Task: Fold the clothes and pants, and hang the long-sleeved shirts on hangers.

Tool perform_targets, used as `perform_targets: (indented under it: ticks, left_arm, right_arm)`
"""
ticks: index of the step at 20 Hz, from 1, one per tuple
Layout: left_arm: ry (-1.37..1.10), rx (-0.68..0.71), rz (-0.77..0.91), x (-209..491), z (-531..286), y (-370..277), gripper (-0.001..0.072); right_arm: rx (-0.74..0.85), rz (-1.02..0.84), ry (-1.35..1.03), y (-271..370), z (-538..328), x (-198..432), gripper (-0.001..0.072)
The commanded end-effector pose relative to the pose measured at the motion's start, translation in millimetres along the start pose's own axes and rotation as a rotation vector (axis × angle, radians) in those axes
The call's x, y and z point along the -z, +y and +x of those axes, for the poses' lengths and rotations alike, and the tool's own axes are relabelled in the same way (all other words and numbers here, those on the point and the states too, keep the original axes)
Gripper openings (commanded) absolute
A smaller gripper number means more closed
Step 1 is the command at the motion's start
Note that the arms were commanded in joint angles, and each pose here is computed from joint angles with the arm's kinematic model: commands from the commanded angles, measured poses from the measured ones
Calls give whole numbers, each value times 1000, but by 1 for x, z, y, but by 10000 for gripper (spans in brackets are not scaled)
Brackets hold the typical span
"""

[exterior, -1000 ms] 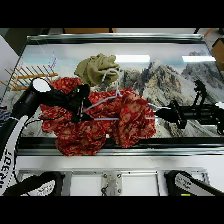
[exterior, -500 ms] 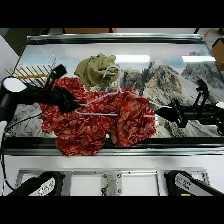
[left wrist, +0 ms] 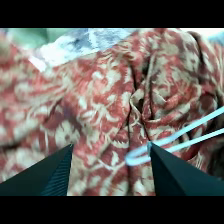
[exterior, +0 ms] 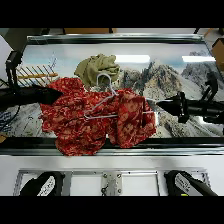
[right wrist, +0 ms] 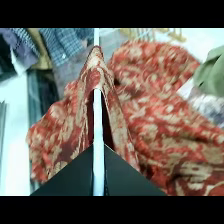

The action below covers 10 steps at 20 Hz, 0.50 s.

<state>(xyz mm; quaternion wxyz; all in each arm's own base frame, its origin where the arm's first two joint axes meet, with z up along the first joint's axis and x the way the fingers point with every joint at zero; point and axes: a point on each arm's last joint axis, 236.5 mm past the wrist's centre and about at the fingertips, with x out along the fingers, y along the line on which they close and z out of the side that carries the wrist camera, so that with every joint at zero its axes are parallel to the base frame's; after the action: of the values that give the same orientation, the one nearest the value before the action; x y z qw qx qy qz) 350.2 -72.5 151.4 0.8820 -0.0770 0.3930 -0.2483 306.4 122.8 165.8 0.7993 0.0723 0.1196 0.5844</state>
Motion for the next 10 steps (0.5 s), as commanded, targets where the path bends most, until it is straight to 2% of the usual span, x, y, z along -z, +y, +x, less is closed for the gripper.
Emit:
perform_targets:
  ticks: [1, 5, 7, 10]
  left_arm:
    - [7, -45, -257, 30, 10, 12, 484]
    - [61, -19, -324, 86, 43, -4, 491]
    - [87, 9, -351, 107, 61, -26, 685]
    - [94, 38, -448, 126, 86, -54, 698]
  right_arm:
    - [58, -9, -117, -5, -2, -34, 6]
    - [54, 11, -164, -3, -3, -47, 6]
    - [54, 14, -179, -3, -4, -50, 7]
    - [86, 31, -182, -11, -5, -51, 6]
